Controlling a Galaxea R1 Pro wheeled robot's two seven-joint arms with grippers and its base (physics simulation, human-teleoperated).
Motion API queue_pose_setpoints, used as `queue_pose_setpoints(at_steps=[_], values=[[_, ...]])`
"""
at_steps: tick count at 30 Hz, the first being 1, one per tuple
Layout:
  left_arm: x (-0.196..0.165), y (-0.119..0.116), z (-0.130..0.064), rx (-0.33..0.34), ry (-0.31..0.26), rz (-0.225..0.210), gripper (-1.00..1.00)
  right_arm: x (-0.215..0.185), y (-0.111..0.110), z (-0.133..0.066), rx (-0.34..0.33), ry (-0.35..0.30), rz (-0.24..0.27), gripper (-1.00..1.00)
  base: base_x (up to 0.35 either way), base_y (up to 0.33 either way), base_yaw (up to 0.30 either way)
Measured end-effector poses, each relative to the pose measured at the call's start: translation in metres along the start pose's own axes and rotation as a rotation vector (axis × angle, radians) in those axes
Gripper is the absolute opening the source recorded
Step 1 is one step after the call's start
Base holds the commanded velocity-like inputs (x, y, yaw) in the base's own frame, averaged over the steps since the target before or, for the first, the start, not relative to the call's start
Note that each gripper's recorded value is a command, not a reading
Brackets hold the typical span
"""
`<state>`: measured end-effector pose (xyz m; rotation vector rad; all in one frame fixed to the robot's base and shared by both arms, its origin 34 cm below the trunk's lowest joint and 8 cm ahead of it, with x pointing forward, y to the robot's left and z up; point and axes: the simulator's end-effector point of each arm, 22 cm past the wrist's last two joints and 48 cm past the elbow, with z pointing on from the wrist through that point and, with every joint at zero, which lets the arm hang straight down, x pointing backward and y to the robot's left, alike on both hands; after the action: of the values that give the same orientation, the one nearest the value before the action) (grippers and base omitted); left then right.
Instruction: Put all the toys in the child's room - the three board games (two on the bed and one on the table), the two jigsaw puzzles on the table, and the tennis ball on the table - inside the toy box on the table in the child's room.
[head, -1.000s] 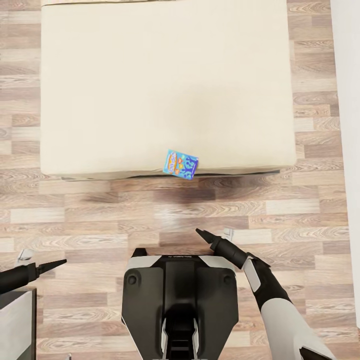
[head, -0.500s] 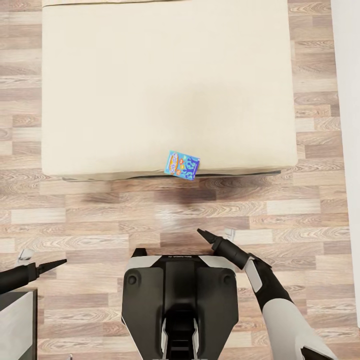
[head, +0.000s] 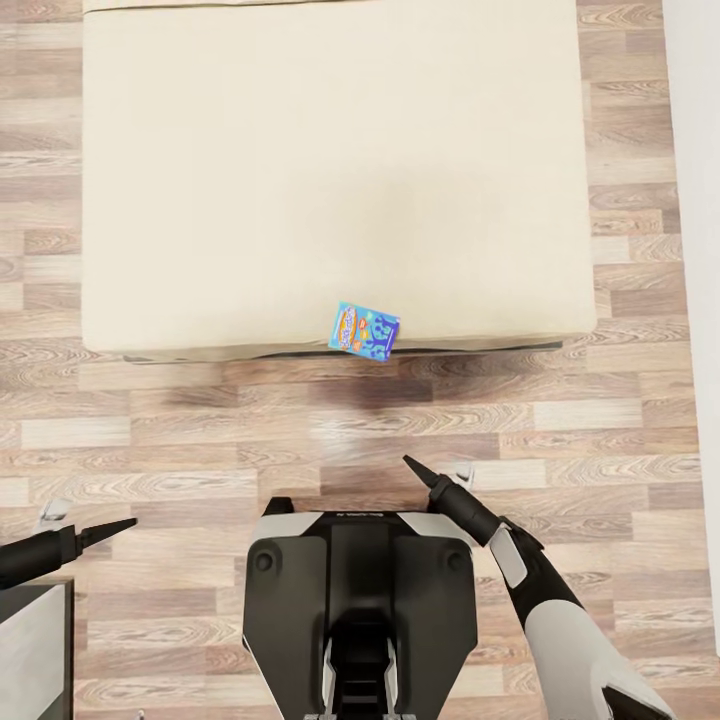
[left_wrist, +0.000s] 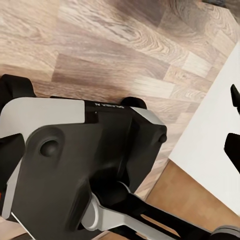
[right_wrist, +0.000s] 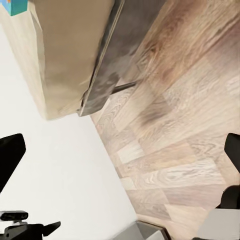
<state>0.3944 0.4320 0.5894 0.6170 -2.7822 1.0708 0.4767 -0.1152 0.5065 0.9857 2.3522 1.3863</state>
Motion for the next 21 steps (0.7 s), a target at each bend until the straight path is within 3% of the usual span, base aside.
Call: queue_pose_setpoints(at_steps=[5, 14, 18, 21], values=[[-0.002, 0.000, 0.004, 0.004, 0.000, -0.004, 1.00, 0.000, -0.003, 0.003, 0.003, 0.000, -0.009, 1.00, 0.000, 0.000, 0.000], [-0.006, 0.002, 0.010, 0.007, 0.000, -0.009, 1.00, -0.003, -0.002, 0.014, -0.006, -0.012, -0.099, 1.00, 0.000, 0.000, 0.000], [-0.008, 0.004, 0.013, 0.007, 0.000, -0.009, 1.00, -0.005, -0.002, 0.018, -0.013, -0.032, -0.097, 1.00, 0.000, 0.000, 0.000], [-0.010, 0.005, 0.015, 0.007, -0.001, -0.009, 1.00, -0.017, -0.001, 0.019, -0.024, -0.085, -0.071, 1.00, 0.000, 0.000, 0.000]])
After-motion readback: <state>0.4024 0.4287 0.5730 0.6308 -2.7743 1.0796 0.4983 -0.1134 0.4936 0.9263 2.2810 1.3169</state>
